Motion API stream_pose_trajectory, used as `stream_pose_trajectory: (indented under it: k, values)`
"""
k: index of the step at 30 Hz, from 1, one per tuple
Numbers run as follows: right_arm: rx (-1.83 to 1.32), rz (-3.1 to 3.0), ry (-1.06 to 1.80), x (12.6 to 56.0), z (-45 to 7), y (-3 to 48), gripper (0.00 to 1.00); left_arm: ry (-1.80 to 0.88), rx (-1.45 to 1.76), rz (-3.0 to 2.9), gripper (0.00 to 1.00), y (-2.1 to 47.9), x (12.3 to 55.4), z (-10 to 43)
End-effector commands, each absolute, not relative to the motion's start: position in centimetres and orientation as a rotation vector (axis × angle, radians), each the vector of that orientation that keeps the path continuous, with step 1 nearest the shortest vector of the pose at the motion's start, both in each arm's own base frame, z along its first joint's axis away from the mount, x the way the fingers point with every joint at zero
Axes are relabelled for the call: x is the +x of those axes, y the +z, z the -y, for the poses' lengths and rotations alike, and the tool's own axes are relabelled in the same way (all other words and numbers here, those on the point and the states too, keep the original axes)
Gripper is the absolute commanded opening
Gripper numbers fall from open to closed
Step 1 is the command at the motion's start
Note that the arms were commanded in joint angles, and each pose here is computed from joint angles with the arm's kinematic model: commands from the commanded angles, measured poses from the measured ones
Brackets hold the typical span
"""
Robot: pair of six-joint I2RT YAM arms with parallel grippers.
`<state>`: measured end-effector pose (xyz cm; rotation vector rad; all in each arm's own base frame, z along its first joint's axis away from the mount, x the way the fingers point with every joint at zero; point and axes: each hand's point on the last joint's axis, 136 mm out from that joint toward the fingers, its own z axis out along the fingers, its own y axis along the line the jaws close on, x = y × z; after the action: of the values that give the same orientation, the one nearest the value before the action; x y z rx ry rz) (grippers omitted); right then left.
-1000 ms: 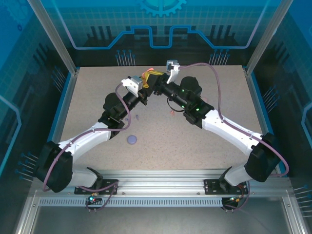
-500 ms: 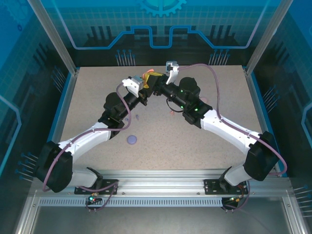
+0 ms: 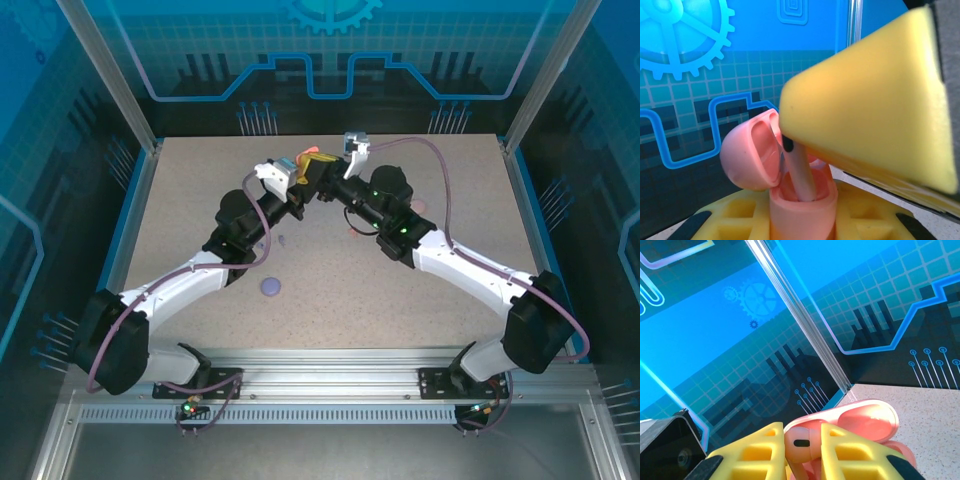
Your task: Insert the wireless bluetooth earbuds into the charging case
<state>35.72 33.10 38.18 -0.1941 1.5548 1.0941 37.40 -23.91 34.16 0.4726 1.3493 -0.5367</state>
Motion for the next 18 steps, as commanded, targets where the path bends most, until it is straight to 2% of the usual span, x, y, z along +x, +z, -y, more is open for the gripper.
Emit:
stream_pose_trajectory:
  k: [1, 18]
  values:
    - [-0.196, -1.592, 1.063, 35.8, -32.4, 36.8, 0.17, -0.557, 0.422, -1.187, 0.00, 40.0, 36.3, 23.3]
    - [-0.274, -1.630, 1.074, 35.8, -33.5, 35.8, 0.15, -0.569, 0.426, -1.178, 0.00, 40.4, 36.1, 23.6]
